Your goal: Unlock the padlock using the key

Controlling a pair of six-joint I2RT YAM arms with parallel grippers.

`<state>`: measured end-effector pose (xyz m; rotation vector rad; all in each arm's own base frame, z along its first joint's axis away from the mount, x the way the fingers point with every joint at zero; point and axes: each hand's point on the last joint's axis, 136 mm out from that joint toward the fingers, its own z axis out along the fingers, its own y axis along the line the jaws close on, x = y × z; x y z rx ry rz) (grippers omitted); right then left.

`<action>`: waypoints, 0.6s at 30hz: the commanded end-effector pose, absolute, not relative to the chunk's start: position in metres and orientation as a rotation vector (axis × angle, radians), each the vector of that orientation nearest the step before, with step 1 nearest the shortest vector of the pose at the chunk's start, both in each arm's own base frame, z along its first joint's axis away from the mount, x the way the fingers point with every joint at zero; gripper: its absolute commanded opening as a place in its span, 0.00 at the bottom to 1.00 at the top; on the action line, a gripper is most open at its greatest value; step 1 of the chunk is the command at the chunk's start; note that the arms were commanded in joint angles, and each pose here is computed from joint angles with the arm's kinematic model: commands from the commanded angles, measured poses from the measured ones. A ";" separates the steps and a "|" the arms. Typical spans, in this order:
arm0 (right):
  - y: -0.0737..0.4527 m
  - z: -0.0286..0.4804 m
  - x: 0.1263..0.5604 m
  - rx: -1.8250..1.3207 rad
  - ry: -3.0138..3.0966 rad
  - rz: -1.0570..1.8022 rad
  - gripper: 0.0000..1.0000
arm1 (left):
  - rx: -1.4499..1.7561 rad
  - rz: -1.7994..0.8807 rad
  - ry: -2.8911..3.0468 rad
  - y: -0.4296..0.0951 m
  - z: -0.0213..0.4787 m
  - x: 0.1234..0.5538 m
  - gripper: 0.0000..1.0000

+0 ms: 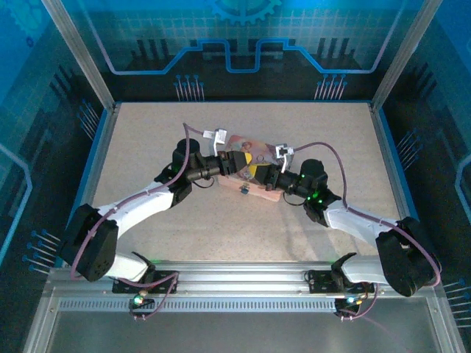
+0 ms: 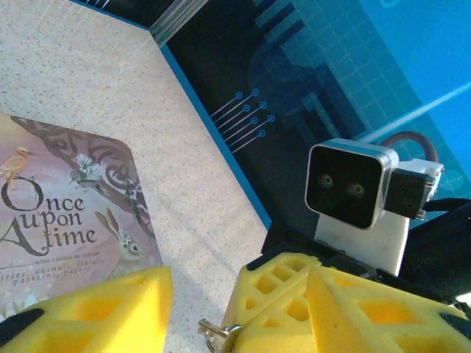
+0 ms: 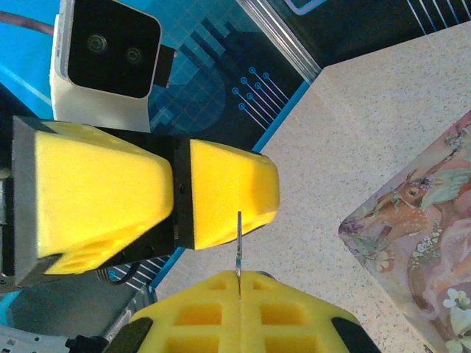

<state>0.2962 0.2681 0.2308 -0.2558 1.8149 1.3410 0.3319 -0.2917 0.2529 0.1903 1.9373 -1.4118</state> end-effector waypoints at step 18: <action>0.274 0.248 0.296 -0.290 1.801 1.344 0.07 | 0.279 -1.388 1.890 -0.298 0.278 0.327 0.00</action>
